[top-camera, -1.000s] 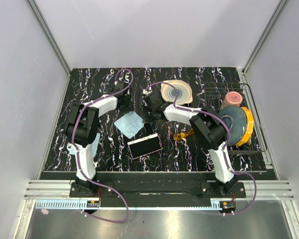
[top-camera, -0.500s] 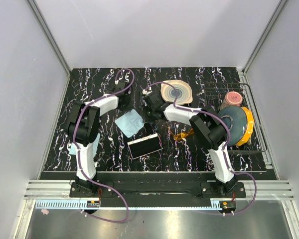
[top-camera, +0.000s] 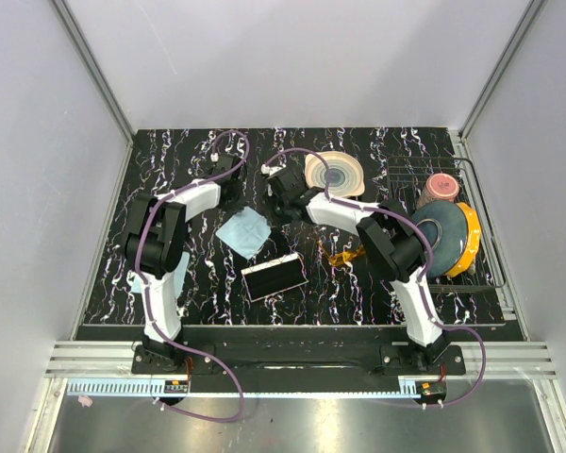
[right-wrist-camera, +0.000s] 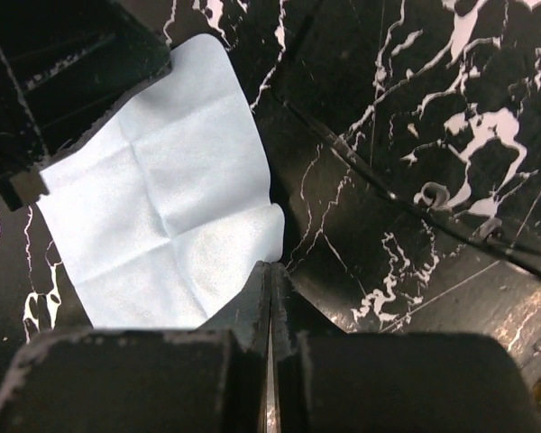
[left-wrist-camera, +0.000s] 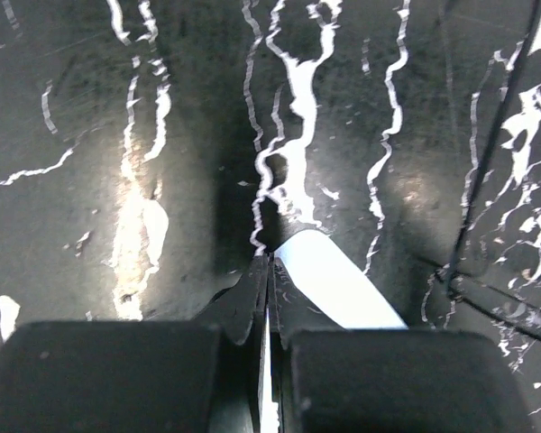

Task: Organize the sunglasses
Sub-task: Pick up the corner of the glasses cleaning cloth from the center of the board.

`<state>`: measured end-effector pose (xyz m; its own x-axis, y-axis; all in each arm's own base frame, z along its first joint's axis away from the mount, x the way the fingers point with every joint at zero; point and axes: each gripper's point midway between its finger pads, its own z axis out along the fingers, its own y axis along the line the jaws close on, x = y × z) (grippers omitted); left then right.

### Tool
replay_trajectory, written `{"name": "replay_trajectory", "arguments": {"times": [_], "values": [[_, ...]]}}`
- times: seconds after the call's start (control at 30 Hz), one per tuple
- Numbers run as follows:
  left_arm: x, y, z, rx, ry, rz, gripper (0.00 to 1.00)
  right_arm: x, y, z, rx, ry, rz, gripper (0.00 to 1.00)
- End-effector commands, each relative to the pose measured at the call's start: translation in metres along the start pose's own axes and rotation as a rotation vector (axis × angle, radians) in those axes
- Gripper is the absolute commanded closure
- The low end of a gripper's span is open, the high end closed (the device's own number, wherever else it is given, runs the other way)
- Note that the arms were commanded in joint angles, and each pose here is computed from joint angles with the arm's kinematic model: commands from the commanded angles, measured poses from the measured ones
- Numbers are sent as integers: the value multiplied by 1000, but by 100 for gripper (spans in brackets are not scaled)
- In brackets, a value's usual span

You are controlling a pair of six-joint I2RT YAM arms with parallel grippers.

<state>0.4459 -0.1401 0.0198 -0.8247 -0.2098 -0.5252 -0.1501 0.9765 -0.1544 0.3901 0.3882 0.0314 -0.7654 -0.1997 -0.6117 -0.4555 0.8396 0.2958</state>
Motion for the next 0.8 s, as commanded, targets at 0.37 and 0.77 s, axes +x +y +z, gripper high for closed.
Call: {"name": "replay_trajectory", "arguments": {"times": [0.37,0.77], "values": [[-18,15,-28,4,-76,-87,69,-26,4,12,-5,-57,-201,100],[-38,12,-29,19,-93,-175,60,-31,33,-22,-139,-66,-145,100]]}}
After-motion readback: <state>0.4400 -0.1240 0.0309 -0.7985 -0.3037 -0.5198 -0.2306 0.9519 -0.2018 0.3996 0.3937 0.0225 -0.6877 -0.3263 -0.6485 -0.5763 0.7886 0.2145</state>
